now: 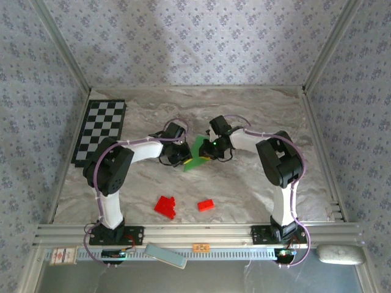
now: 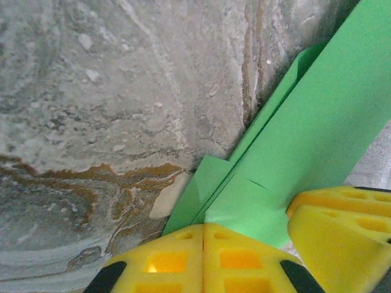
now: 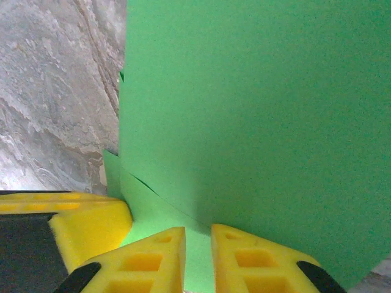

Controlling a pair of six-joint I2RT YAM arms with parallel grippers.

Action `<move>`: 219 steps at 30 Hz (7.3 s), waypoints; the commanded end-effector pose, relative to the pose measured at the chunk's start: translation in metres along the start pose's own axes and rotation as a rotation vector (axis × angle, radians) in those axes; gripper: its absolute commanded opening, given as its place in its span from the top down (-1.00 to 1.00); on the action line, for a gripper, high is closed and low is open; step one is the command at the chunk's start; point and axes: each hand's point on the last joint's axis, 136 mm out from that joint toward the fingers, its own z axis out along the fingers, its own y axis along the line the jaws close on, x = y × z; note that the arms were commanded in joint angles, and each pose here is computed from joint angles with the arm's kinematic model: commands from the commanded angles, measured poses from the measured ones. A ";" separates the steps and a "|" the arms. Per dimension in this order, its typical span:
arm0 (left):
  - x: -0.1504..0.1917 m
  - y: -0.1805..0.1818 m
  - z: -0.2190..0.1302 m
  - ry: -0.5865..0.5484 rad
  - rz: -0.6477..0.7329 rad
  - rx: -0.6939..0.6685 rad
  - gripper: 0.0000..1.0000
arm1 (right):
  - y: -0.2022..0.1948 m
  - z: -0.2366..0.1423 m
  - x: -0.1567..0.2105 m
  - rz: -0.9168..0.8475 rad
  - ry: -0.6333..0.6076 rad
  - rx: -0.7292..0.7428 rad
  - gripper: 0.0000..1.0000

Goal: Fold a paper plane with a square sheet of paper (pick it up from the middle)
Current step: Fold the wing for the fifth time at the center of the table.

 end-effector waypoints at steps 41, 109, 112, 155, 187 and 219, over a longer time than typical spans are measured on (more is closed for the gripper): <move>0.012 0.046 0.015 0.076 -0.219 -0.025 0.92 | 0.004 -0.019 -0.006 0.309 -0.147 -0.235 0.34; 0.037 -0.053 0.002 -0.372 1.345 0.067 -0.17 | -0.011 -0.051 -0.005 0.630 -0.176 -0.180 0.92; 0.039 -0.050 0.005 -0.360 1.352 0.067 -0.15 | -0.012 -0.050 -0.004 0.640 -0.170 -0.178 0.91; 0.038 -0.040 0.004 -0.178 1.081 0.323 0.95 | -0.030 -0.081 -0.013 0.475 -0.257 -0.095 -0.13; 0.019 -0.059 0.002 -0.026 0.353 0.532 1.00 | 0.015 -0.050 -0.023 0.036 -0.232 -0.383 -0.01; 0.014 -0.041 0.016 0.015 0.186 0.523 0.94 | 0.024 -0.011 -0.029 -0.028 -0.136 -0.383 0.05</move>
